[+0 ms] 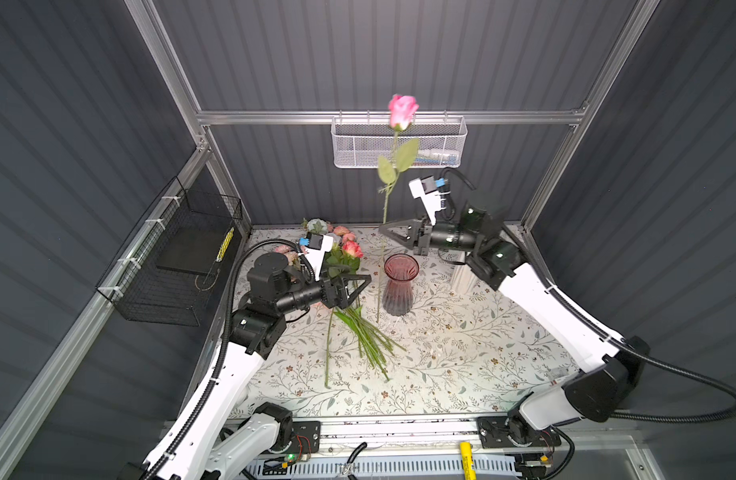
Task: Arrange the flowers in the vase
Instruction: 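Carry the rose over the pink vase with the right gripper while the left withdraws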
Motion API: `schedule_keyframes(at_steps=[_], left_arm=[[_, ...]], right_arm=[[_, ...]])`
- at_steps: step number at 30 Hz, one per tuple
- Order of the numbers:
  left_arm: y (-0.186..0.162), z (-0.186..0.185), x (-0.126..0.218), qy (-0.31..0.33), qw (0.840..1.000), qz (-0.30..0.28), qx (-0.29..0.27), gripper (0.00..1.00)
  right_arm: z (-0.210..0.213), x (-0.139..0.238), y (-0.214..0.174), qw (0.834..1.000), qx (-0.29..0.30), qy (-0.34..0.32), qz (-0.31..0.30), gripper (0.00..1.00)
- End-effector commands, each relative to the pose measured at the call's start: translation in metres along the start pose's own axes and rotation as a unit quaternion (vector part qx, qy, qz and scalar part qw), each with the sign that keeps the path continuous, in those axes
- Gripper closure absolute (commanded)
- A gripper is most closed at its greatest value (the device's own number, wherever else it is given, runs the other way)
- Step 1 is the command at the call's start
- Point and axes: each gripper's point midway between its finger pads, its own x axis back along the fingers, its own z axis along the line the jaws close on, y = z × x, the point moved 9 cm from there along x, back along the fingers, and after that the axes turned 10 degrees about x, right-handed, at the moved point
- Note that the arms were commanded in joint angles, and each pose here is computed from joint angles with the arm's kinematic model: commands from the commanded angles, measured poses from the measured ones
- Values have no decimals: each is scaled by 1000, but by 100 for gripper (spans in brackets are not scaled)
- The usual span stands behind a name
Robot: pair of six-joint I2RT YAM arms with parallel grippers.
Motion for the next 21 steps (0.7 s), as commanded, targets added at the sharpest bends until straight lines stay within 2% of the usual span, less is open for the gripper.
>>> schedule_keyframes(at_steps=[1, 3, 6, 10, 15, 21], left_arm=[[3, 12, 18, 115, 990, -76, -10, 0], [-4, 22, 25, 162, 982, -97, -6, 0], [-15, 33, 34, 209, 972, -112, 5, 0], [-28, 42, 39, 233, 966, -110, 25, 0], [-41, 51, 44, 251, 960, -115, 51, 0], [-52, 64, 42, 280, 950, -114, 80, 0]], right_arm=[[-3, 32, 21, 991, 80, -101, -32, 100], [-12, 41, 28, 982, 108, -150, -41, 100], [-27, 41, 32, 972, 134, -188, -52, 100], [-54, 28, 22, 968, 142, -202, -47, 100], [-88, 14, -15, 965, 136, -224, -28, 100], [-96, 4, -62, 971, 100, -216, 14, 100]])
